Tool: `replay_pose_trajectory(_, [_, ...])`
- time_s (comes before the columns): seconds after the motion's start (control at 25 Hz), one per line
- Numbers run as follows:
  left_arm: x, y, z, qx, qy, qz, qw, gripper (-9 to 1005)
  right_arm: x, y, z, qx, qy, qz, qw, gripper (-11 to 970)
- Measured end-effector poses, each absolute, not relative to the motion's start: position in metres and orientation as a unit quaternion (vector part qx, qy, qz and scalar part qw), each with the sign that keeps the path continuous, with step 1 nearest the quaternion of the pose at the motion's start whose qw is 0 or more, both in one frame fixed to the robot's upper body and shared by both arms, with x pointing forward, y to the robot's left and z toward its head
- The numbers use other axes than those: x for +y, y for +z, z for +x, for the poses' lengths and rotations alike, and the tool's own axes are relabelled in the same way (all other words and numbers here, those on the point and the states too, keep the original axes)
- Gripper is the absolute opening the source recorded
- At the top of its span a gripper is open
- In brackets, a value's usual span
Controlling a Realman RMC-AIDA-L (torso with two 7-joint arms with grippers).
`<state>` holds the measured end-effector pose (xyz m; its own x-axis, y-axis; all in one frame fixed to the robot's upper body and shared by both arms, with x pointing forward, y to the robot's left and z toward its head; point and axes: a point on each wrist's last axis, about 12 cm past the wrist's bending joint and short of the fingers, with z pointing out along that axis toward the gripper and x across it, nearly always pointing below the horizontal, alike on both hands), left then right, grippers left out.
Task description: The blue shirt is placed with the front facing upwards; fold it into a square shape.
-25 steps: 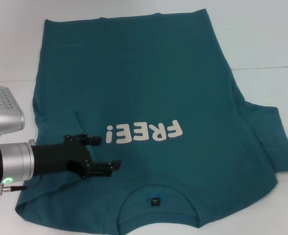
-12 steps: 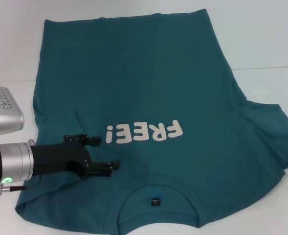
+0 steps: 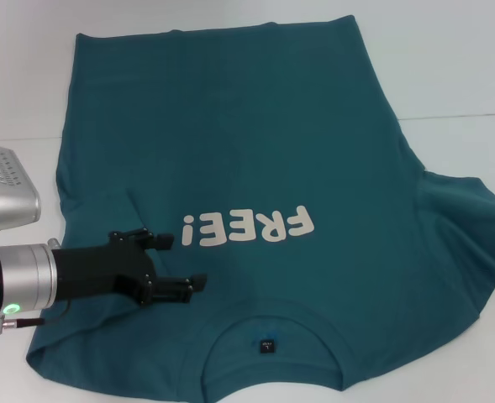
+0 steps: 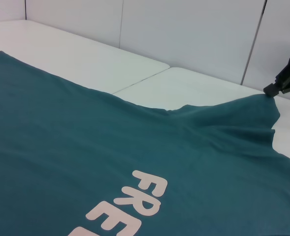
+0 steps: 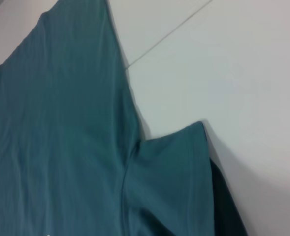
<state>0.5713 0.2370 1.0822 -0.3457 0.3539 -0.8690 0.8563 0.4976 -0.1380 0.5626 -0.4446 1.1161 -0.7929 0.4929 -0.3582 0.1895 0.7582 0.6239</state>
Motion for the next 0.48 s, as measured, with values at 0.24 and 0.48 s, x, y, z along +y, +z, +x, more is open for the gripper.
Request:
replay_pose_trajectory(0.24, [0.237,1.083,0.572,0.762,-0.305,0.397,0.411,936,-0.45,1.128,0.565,0.896,0.298,0.185,0.274,6])
replay_pose_trajectory(0.48, [0.237,1.083,0.572,0.761,-0.305,0.398,0.412,936,-0.452,1.145,0.566,0.887,0.315,0.177,0.287,7])
